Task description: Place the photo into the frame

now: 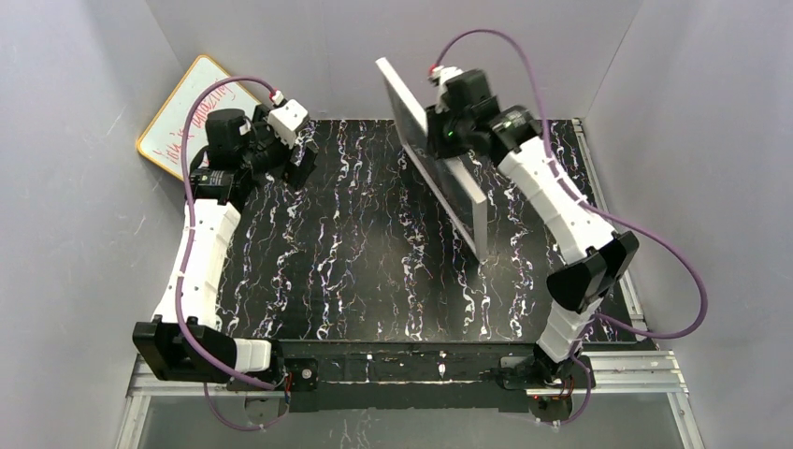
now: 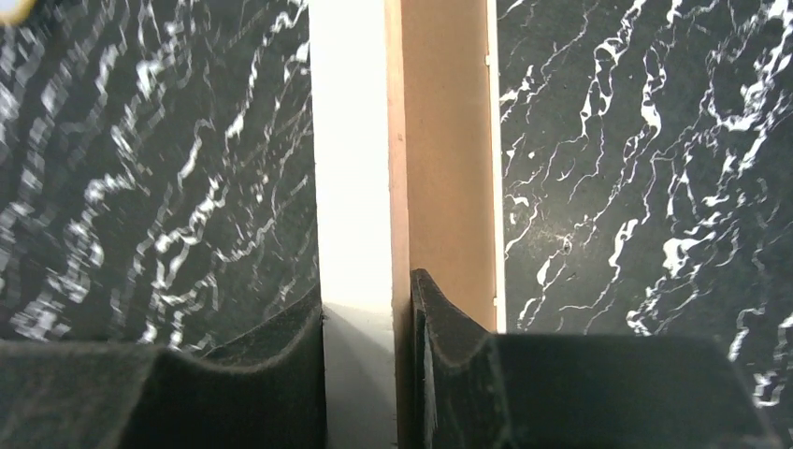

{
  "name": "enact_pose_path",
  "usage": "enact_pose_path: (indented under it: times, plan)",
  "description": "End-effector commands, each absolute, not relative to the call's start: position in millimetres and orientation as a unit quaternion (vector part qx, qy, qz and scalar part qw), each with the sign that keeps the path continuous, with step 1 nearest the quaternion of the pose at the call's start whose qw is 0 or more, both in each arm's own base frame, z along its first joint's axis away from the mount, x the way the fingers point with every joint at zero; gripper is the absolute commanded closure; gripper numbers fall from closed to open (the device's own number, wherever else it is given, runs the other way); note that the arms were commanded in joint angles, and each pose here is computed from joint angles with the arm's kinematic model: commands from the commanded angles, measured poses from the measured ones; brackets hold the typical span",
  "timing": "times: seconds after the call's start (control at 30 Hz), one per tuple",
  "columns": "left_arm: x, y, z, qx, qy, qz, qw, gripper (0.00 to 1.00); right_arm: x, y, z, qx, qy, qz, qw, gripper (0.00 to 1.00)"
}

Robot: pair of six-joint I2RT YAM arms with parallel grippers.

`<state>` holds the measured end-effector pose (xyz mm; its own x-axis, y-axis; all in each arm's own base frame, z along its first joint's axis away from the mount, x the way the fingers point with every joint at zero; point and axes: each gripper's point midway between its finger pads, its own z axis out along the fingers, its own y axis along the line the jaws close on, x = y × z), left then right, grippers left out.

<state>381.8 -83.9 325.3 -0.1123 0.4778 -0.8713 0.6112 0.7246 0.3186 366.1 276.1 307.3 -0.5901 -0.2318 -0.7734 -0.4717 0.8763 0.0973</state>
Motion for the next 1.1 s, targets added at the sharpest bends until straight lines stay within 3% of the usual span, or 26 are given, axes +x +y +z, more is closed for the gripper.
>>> enact_pose_path:
  times: [0.0,0.23,0.5,0.87,1.07]
  plan:
    - [354,-91,293,0.305,0.805,-0.135,0.492,0.02,387,289,385,-0.071,0.843,0.353,0.399,0.87]
    - [339,-107,281,0.279,0.806,-0.210,0.478,0.02,417,227,412,0.011,0.828,0.409,0.383,0.89]
    - [336,-107,263,0.238,0.823,-0.254,0.450,0.02,391,202,346,0.058,0.835,0.443,0.321,0.91]
    - [340,-74,228,0.174,0.833,-0.256,0.458,0.02,319,189,227,0.067,0.863,0.430,0.259,0.87]
    - [343,-66,192,0.179,0.848,-0.237,0.439,0.02,303,185,172,0.048,0.872,0.422,0.243,0.84]
